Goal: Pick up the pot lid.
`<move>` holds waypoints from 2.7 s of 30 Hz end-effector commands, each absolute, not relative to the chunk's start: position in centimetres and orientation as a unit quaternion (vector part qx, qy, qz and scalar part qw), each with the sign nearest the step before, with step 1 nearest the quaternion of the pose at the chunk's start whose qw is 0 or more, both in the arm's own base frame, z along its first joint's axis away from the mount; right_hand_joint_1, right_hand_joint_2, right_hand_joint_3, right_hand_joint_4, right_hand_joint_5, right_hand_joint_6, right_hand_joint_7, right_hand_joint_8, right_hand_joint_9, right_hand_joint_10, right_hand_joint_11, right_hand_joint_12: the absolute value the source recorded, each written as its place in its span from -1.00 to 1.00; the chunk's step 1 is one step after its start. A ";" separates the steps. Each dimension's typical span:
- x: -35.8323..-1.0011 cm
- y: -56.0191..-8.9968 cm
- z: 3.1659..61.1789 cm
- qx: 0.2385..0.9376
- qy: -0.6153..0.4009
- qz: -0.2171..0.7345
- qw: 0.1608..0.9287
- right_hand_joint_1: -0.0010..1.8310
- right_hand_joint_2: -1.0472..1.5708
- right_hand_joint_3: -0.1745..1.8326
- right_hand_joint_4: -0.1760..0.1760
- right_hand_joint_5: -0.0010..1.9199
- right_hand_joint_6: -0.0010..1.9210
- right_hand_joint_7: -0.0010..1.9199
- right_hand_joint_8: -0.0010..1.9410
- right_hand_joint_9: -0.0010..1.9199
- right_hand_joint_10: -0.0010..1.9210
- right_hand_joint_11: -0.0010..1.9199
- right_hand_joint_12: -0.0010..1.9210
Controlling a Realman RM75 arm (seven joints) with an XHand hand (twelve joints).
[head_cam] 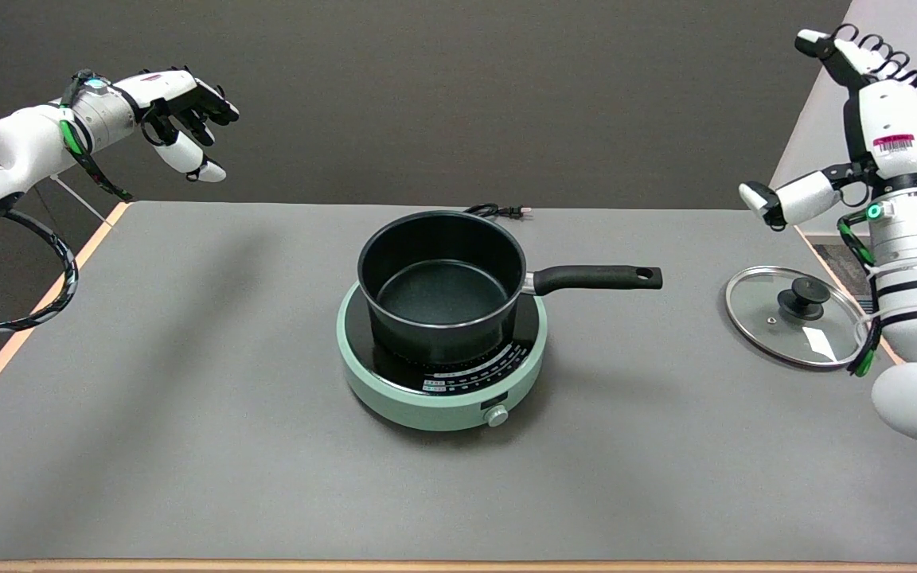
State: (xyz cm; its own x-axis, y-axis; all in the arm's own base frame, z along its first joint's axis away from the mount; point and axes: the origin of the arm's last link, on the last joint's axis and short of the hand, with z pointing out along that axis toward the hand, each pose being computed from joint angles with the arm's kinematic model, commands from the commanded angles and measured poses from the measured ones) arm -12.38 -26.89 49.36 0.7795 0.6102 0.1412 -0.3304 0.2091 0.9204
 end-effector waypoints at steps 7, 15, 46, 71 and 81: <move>-14.5 -26.5 51.1 0.537 0.078 0.331 0.772 0.25 -0.35 0.56 1.00 -0.63 -0.63 -0.63 -0.63 -0.63 -0.63 -0.63 -0.63; -14.5 -26.4 50.9 0.539 0.075 0.332 0.771 0.25 -0.32 0.59 1.00 -0.60 -0.60 -0.60 -0.61 -0.60 -0.60 -0.60 -0.60; -14.5 -26.3 50.5 0.541 0.070 0.337 0.767 0.25 -0.31 0.62 1.00 -0.57 -0.57 -0.57 -0.58 -0.57 -0.57 -0.57 -0.57; -14.7 -26.1 50.9 0.536 0.070 0.335 0.772 0.02 0.57 -0.39 1.00 -0.17 0.42 0.03 0.29 0.03 0.41 -0.53 1.00; -15.9 -24.8 52.5 0.508 0.036 0.331 0.795 0.03 0.59 -0.46 0.99 -0.16 0.38 0.07 0.08 0.01 0.17 -0.69 1.00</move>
